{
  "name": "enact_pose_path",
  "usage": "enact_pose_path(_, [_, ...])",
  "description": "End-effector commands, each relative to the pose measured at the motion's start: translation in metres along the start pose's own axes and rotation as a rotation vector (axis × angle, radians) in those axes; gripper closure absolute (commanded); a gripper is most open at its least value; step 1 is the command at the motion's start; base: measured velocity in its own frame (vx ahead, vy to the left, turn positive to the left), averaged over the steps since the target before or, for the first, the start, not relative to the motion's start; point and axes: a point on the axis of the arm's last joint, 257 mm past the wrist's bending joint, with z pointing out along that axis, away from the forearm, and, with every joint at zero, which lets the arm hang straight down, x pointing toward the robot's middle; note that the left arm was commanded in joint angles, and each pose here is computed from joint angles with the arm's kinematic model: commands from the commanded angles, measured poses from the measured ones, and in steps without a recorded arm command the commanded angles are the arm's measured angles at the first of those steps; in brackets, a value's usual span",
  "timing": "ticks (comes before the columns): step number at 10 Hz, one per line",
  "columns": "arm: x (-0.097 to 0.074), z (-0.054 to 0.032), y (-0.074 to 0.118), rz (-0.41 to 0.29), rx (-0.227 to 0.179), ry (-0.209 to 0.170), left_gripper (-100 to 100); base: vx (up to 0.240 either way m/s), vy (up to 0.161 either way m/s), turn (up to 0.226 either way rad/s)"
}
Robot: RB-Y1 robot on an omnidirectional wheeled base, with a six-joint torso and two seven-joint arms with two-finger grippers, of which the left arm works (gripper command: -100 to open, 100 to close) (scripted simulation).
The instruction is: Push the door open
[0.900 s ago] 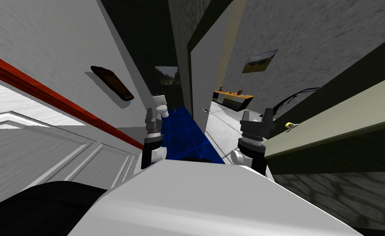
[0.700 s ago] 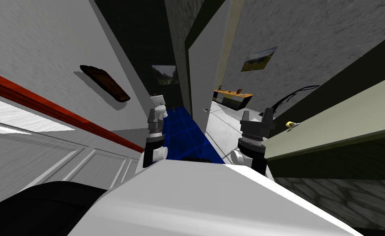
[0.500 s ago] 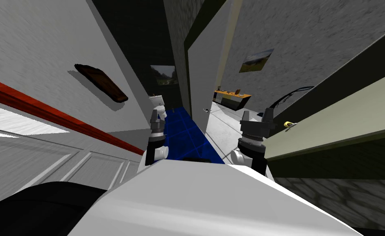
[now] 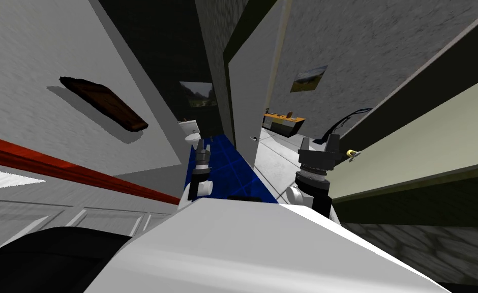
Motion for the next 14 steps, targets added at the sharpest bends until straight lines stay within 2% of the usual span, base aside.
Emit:
enact_pose_path(1, [0.008,-0.0012,0.012,-0.014,-0.015,0.015,-100,0.111,0.038,-0.103])
enact_pose_path(7, [0.035,-0.0066,0.058,-0.063,-0.071,0.071,-100,0.089,0.046,-0.108])
enact_pose_path(14, [0.073,-0.0189,0.115,-0.122,-0.147,0.142,-100,0.088,0.056,-0.121])
